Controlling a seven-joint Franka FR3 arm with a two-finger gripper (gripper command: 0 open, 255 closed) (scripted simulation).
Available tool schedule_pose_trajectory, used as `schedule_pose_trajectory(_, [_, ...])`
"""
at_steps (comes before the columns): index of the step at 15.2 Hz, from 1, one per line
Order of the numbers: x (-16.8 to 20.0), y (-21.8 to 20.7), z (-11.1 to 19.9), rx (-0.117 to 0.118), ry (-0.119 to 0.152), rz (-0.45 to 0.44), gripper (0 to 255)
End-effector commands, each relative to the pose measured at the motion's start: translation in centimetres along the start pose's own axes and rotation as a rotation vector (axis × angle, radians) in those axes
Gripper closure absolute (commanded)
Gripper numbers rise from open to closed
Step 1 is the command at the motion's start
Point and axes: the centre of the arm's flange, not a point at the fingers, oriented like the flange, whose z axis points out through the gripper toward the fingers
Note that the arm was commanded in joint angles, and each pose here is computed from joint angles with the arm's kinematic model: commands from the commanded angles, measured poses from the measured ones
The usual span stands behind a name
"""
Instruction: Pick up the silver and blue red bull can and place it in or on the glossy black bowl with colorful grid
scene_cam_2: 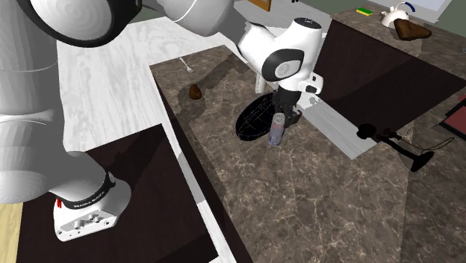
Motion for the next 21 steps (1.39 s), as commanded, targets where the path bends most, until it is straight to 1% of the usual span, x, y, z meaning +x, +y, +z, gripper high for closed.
schedule_pose_trajectory(1, [0.0,0.1,-1.0,0.000,0.000,0.000,255])
schedule_pose_trajectory(11, [0.0,0.2,-6.3,0.000,0.000,0.000,255])
schedule_pose_trajectory(12, [0.0,0.2,-6.4,0.000,0.000,0.000,255])
schedule_pose_trajectory(21, [3.7,-10.6,-9.8,0.000,0.000,0.000,255])
